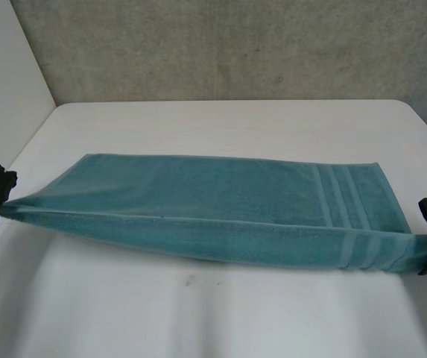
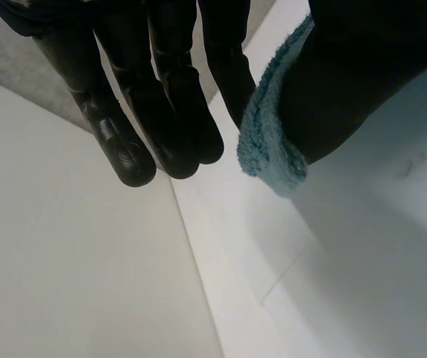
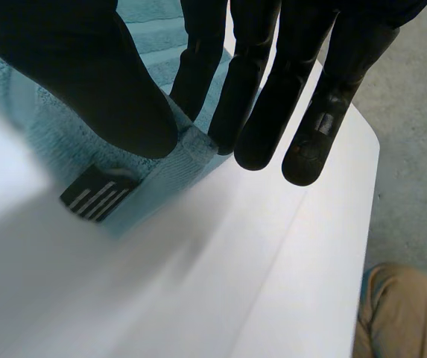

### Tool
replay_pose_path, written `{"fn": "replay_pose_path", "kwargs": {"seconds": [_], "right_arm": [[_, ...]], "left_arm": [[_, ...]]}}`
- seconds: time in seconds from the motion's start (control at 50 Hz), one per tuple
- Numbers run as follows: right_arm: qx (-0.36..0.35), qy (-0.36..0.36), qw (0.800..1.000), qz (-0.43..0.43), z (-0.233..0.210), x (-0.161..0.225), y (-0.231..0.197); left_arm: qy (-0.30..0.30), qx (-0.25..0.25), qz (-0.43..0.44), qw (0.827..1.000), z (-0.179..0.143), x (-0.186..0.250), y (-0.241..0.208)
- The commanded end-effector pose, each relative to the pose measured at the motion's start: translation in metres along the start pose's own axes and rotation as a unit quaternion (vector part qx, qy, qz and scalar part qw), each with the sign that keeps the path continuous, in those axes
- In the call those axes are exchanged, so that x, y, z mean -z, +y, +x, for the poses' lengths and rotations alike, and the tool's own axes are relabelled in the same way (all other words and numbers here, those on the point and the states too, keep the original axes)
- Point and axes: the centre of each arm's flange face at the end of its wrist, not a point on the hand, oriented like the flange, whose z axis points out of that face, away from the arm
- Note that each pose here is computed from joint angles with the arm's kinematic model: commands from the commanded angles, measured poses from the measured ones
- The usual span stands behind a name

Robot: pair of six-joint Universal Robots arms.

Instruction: Fold the laundry

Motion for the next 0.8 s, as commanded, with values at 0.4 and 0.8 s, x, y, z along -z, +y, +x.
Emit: {"fn": "replay_pose_path", "kwargs": {"seconds": [0.4, 0.8], "right_arm": [[0.033, -0.035, 0.999, -0.004, -0.003, -0.011, -0.016], [0.027, 0.078, 0.993, 0.089, 0.006, -0.13, -0.037]], "left_arm": [[0.141, 0.046, -0.01, 0.989, 0.006, -0.028, 0.014], [0.07, 0.003, 0.042, 0.997, 0.038, -0.159, 0.022]]}}
